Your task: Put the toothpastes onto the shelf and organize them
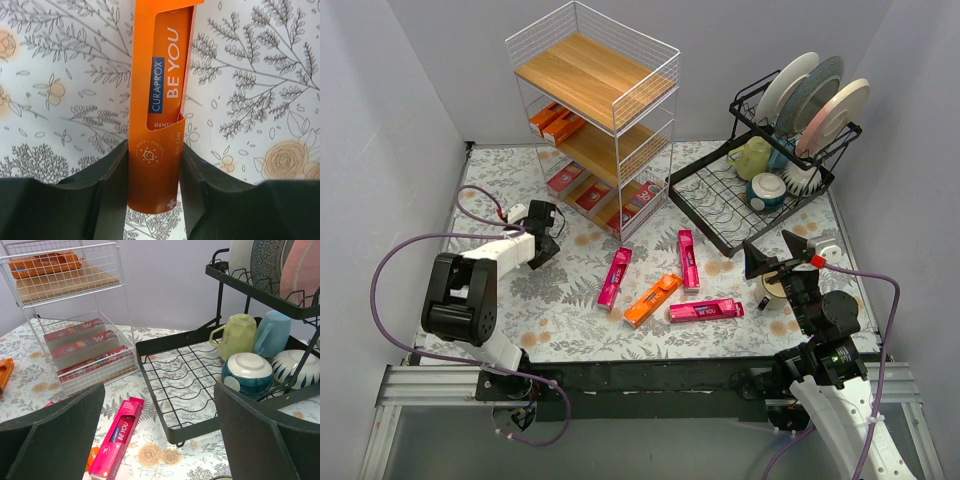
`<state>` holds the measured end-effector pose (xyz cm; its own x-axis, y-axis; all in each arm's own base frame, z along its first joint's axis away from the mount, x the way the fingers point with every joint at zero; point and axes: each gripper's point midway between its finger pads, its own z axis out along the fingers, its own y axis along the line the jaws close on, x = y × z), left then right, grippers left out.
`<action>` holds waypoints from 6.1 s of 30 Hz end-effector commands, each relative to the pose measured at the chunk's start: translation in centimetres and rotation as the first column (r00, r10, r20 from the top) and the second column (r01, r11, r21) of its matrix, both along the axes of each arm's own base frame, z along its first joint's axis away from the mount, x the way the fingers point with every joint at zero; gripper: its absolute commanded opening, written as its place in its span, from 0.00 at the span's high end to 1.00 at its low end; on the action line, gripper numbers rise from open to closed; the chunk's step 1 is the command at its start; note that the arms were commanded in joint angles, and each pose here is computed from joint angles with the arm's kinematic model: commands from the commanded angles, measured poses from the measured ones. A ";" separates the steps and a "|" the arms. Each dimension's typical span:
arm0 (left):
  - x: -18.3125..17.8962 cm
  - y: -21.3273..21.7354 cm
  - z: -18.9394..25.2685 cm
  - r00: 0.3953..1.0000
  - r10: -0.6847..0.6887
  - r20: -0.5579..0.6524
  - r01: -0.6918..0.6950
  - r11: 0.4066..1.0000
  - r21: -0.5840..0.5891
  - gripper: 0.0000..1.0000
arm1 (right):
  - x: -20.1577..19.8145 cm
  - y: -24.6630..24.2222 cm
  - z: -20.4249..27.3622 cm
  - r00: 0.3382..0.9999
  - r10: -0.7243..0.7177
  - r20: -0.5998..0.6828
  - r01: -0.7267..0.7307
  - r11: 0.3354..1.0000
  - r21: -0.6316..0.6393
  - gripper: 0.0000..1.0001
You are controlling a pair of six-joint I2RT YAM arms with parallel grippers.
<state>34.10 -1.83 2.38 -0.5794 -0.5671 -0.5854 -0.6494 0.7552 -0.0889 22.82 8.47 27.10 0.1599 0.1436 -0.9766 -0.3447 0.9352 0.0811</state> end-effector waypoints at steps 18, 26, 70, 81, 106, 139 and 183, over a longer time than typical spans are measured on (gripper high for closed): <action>1.2 -5.7 25.0 0.696 -0.557 0.453 0.556 0.817 0.149 0.63 | -0.3 0.2 2.3 0.998 0.011 0.066 -0.012 1.000 0.013 0.01; 4.9 -10.3 30.0 0.484 -0.726 0.488 0.723 0.646 0.243 0.61 | -0.4 -0.1 2.5 0.998 0.000 0.069 -0.001 1.000 0.009 0.01; 4.0 -9.7 31.8 0.647 -0.031 0.762 0.377 0.882 -0.284 0.03 | -0.2 0.3 1.9 0.999 0.019 0.051 -0.020 1.000 0.009 0.01; 6.5 -12.1 29.1 0.730 0.108 0.675 0.343 0.796 -0.498 0.09 | -0.4 0.0 2.1 0.998 0.003 0.059 -0.004 1.000 0.018 0.01; 8.7 -12.8 27.6 0.725 0.254 0.640 0.300 0.720 -0.625 0.47 | -0.5 -0.1 2.2 0.998 0.004 0.062 -0.006 1.000 0.027 0.01; 11.5 -9.4 28.7 0.712 0.231 0.663 0.271 0.781 -0.563 0.70 | -0.5 -0.2 2.3 0.998 -0.002 0.062 0.000 1.000 0.022 0.01; 12.9 -10.3 28.3 0.782 -0.034 0.622 0.500 0.630 -0.594 0.68 | -0.2 -0.5 2.2 0.998 -0.023 0.056 0.022 1.000 0.016 0.01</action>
